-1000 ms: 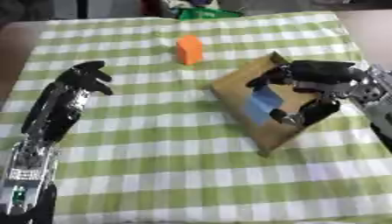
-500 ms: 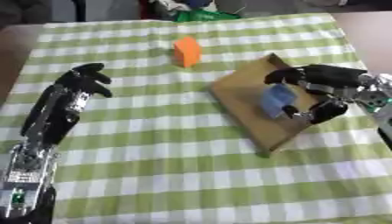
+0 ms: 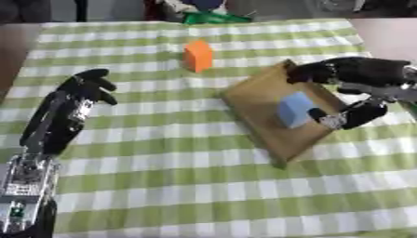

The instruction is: Pick up objects on the table and place them in the box.

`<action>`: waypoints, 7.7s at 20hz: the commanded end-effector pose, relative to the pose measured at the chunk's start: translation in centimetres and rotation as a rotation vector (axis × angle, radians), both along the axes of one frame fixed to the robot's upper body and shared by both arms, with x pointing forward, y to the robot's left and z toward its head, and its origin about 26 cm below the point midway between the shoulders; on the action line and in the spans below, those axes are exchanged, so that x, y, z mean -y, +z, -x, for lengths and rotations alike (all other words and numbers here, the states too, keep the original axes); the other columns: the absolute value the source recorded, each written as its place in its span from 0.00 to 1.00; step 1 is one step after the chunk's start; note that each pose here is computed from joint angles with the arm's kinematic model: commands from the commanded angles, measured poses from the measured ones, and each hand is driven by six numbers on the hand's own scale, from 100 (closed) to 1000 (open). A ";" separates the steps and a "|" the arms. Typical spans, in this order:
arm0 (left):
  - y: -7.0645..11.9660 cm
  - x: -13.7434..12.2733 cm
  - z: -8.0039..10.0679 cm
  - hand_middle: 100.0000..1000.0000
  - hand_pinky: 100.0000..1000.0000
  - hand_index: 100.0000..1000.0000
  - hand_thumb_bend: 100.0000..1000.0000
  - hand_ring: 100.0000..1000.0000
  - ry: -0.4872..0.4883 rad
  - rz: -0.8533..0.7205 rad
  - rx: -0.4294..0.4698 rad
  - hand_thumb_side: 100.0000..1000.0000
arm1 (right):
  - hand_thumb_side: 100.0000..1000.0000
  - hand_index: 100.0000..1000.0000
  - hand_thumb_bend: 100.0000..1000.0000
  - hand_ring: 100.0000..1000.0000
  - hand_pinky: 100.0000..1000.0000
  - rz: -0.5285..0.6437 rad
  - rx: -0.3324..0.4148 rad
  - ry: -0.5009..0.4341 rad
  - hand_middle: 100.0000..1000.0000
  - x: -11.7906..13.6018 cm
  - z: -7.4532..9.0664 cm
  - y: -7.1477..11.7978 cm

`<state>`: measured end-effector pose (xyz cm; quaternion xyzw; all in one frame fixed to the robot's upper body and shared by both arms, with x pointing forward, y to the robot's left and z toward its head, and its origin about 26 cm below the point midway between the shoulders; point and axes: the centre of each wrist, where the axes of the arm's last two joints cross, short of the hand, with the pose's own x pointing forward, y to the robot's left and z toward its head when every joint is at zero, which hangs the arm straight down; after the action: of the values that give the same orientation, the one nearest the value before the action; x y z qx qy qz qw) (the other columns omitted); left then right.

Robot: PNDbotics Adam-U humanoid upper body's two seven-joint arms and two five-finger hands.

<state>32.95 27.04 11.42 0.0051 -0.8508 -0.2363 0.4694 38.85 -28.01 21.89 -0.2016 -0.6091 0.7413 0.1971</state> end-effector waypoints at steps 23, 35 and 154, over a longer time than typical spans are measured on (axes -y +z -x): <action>3.4 4.6 -1.1 0.58 0.67 0.82 0.07 0.51 -0.261 -0.033 0.122 0.66 | 0.10 1.00 0.00 0.81 0.88 -0.353 0.090 -0.385 0.88 3.5 -8.6 7.0; 3.3 5.6 -1.2 0.57 0.67 0.82 0.08 0.51 -0.321 0.001 0.131 0.65 | 0.29 1.00 0.00 0.80 0.87 -0.360 -0.005 -0.493 0.87 1.4 -11.8 2.1; 2.6 3.0 -0.6 0.54 0.66 0.82 0.09 0.51 -0.190 0.032 0.105 0.67 | 0.25 1.00 0.00 0.85 0.88 -0.185 0.105 0.003 0.93 -2.9 -3.9 -2.9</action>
<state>33.59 23.69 13.21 -0.0823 -0.8692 -0.2643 0.4097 42.94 -24.25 16.69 -0.2033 -0.6715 0.6851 0.1960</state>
